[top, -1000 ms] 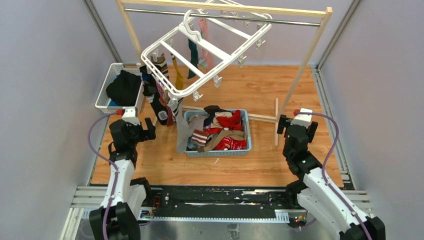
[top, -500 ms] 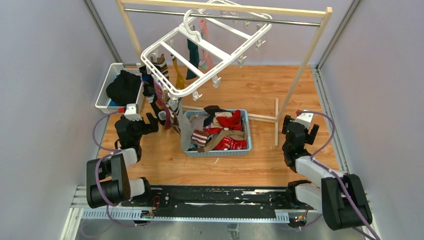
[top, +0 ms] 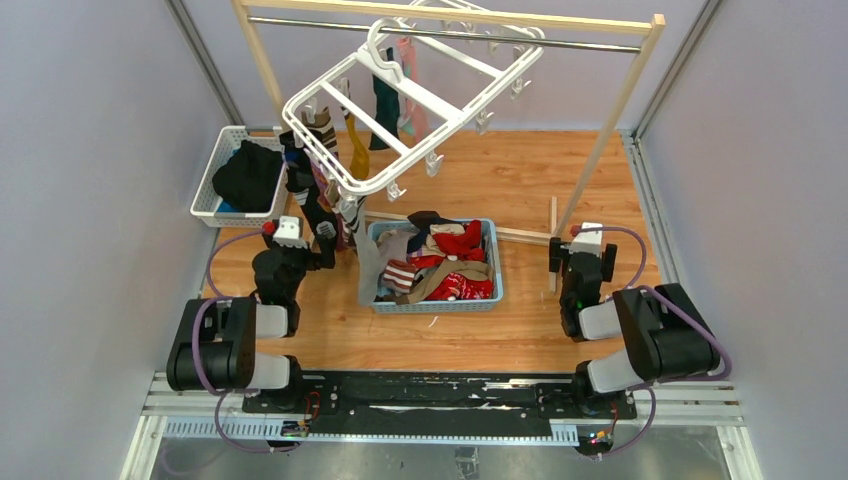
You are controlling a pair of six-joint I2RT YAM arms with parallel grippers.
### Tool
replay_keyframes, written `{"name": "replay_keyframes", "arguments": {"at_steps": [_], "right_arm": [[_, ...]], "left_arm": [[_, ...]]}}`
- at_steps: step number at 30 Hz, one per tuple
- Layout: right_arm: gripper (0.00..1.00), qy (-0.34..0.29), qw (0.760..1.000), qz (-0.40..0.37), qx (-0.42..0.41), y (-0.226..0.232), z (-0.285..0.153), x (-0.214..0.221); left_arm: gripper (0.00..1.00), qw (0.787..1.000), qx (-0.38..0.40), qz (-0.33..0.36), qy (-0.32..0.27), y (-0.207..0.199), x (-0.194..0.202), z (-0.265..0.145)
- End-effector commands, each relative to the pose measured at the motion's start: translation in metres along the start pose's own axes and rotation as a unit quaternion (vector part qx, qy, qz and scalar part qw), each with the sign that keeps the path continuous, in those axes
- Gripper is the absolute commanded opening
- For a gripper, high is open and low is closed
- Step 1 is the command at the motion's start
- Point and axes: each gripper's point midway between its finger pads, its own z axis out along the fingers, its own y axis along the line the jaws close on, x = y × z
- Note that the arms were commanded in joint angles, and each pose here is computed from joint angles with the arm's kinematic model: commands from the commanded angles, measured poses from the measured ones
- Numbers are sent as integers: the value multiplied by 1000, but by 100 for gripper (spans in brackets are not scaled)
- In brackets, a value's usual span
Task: Clip the socks to the hanger
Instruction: Reset both arms
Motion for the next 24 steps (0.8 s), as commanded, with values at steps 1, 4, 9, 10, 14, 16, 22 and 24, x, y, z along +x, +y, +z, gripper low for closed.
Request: {"name": "replay_keyframes", "arguments": {"at_steps": [1, 4, 9, 10, 14, 16, 22, 24], "right_arm": [[93, -27, 1000, -3, -1, 3, 6, -18], [93, -10, 1000, 14, 1, -2, 15, -15], [94, -15, 1000, 12, -4, -2, 13, -15], [94, -16, 1000, 11, -9, -1, 13, -16], [94, -18, 1000, 10, -10, 0, 13, -16], [94, -18, 1000, 10, -10, 0, 13, -17], [95, -16, 1000, 9, -10, 0, 14, -16], [95, -16, 1000, 9, -10, 0, 13, -16]], "left_arm": [[100, 999, -18, 45, -15, 6, -12, 12], [100, 998, -41, 54, -5, 8, -8, 13], [100, 998, -44, 52, -5, 9, -8, 13], [100, 998, -44, 51, -6, 9, -8, 12], [100, 998, -45, 51, -4, 9, -8, 12], [100, 998, -45, 51, -4, 9, -8, 12], [100, 998, -45, 51, -4, 9, -8, 12], [100, 998, -44, 51, -4, 9, -8, 13]]}}
